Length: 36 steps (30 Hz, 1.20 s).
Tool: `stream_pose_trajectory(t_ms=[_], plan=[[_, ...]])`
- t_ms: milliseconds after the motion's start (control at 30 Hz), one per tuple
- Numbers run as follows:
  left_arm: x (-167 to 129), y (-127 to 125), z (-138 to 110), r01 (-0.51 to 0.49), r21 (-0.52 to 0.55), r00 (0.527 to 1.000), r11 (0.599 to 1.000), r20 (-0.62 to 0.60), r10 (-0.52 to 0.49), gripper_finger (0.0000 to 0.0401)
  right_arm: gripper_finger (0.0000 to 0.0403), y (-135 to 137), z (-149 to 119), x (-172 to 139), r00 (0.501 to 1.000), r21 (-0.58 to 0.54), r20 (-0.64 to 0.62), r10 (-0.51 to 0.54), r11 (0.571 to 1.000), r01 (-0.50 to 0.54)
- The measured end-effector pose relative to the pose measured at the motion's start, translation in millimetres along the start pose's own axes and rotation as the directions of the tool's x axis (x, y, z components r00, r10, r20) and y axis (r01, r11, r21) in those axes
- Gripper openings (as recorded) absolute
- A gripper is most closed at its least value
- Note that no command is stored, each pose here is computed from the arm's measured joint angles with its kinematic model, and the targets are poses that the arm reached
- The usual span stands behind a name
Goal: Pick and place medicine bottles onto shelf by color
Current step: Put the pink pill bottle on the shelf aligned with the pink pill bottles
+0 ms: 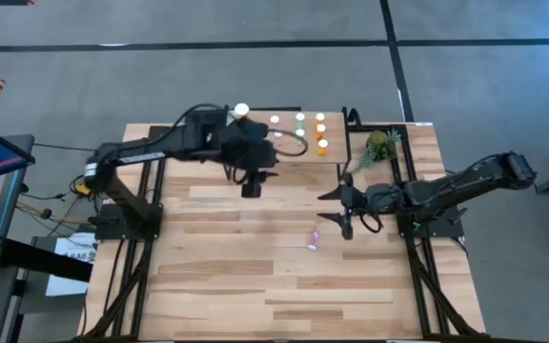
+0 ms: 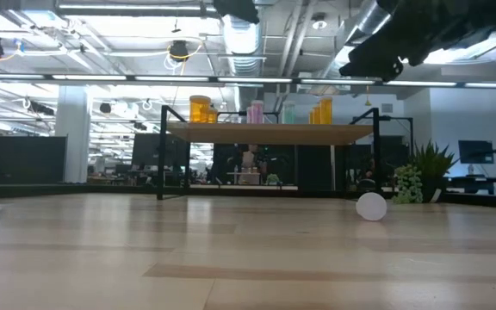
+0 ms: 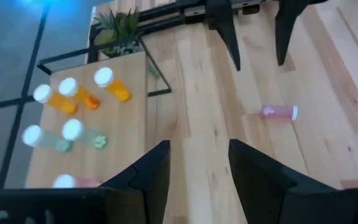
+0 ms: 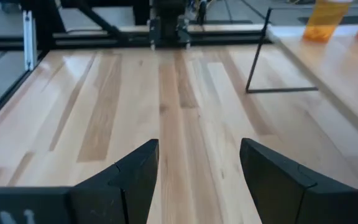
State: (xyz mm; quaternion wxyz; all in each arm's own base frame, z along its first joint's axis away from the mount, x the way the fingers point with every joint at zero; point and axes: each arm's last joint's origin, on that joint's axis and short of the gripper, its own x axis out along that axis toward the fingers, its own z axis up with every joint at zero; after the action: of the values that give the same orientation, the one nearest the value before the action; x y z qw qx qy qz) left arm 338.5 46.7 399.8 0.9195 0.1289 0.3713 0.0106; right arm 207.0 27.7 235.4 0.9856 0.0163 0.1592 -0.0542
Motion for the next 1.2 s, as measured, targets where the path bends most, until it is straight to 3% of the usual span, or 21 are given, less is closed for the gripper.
stream_pose_trajectory(t_ms=[133, 333, 533, 733, 967, 1200], plan=[[1.7, -16.3, -28.0, -0.021, -0.042, 0.994, 0.999, 0.102, 0.025, 0.0151, 0.0249, 3.3, -3.9, 1.1, 0.999, -0.022, -0.032, 0.011, 1.0, -0.012], [7.1, -46.8, -69.3, -0.015, -0.089, 0.935, 0.996, 0.353, 0.046, 0.0151, 0.0249, 4.2, -13.5, 0.2, 0.992, -0.197, -0.128, 0.021, 0.979, -0.046], [21.7, -69.4, -101.0, -0.017, -0.06, 0.848, 0.998, 0.528, 0.046, 0.0152, 0.0249, 11.3, -24.6, 3.0, 0.971, -0.14, -0.225, 0.08, 0.984, -0.113], [24.8, -70.8, -105.9, -0.028, -0.091, 0.839, 0.995, 0.539, 0.073, 0.0167, 0.0249, 16.4, -44.0, 17.9, 0.927, -0.194, -0.359, 0.11, 0.962, -0.19], [26.9, -71.8, -108.8, -0.022, -0.092, 0.859, 0.996, 0.508, 0.066, 0.0199, 0.0249, 29.8, -54.8, 35.5, 0.88, -0.357, -0.46, 0.122, 0.882, -0.308], [27.2, -71.7, -109.3, -0.016, -0.111, 0.862, 0.994, 0.502, 0.07, 0.023, 0.0249, 34.5, -72.0, 54.0, 0.816, -0.433, -0.572, 0.084, 0.814, -0.388]])
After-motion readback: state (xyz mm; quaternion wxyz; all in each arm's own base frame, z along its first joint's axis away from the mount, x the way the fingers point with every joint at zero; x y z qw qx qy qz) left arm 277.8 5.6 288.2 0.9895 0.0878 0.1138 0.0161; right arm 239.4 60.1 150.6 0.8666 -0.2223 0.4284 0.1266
